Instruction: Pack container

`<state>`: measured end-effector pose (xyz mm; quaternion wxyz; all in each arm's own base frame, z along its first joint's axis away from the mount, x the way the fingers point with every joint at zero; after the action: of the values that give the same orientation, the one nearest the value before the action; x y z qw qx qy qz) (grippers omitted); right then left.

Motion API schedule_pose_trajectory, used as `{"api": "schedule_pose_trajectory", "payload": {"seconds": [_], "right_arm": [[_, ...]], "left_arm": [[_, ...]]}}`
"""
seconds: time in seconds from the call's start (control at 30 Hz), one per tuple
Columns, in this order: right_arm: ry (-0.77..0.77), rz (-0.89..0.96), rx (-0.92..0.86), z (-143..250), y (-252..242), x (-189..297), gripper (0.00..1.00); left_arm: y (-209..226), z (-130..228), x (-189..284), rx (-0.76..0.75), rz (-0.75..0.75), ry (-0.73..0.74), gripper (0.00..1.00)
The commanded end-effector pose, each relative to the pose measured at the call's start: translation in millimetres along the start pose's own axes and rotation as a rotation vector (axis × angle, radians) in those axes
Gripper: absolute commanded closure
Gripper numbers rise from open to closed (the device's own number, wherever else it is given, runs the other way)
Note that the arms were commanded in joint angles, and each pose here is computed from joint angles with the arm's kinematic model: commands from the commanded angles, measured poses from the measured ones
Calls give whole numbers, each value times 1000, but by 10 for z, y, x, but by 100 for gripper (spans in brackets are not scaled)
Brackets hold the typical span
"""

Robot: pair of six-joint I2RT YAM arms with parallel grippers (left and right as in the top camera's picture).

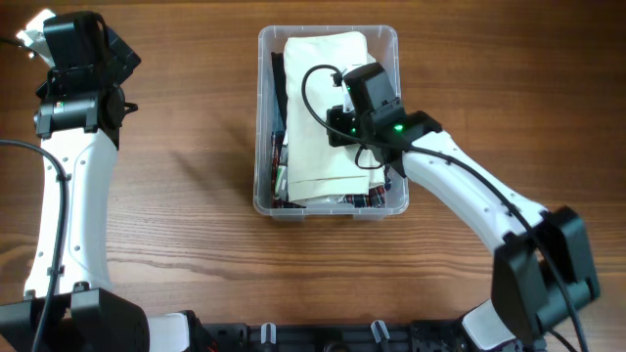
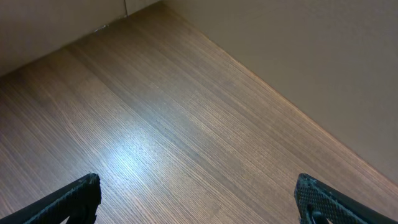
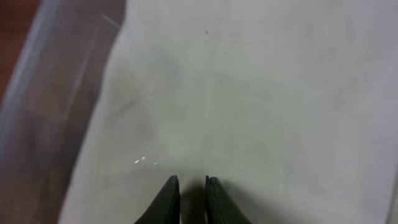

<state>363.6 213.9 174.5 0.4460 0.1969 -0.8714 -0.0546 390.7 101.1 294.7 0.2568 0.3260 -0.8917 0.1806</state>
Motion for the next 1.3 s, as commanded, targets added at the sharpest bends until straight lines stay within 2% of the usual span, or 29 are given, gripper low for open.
{"api": "schedule_pose_trajectory", "payload": {"seconds": [0.0, 0.1, 0.2, 0.33, 0.4, 0.57, 0.7, 0.9, 1.2, 1.23, 1.27], "right_arm": [[-229, -106, 19, -461, 296, 850, 85], [-362, -152, 32, -528, 382, 1583, 84], [-476, -190, 44, -425, 408, 2314, 80], [-583, -226, 46, -56, 346, 3137, 69], [-647, -254, 41, 203, 292, 3538, 67], [-816, -304, 40, 812, 125, 4252, 58], [-859, -335, 5, 1207, 2, 4474, 56], [-1002, -358, -22, 1656, -179, 4786, 55], [-989, -359, -47, 1955, -291, 4770, 55], [-992, -361, -50, 1951, -291, 4775, 54], [-995, -363, -50, 1948, -289, 4780, 50]], "left_arm": [[30, -1, -13, 0, -16, -6, 0], [30, -2, -11, 0, -16, -6, 0], [30, -2, -11, 0, -16, -6, 0], [30, -1, -13, 0, -16, -6, 0], [30, -2, -11, 0, -16, -6, 0], [30, -2, -11, 0, -16, -6, 0], [30, -1, -13, 0, -16, -6, 0], [30, -2, -11, 0, -16, -6, 0], [30, -2, -11, 0, -16, -6, 0], [30, -2, -11, 0, -16, -6, 0], [30, -1, -13, 0, -16, -6, 0]]}}
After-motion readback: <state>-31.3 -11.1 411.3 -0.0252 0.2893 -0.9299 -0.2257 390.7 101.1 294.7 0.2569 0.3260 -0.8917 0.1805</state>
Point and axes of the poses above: each gripper's point midway between its finger pads, its own x axis back along the fingers, its own y axis along the line the jaws close on, z = x × y, the point moved 6 cm from there along x, back along the fingers
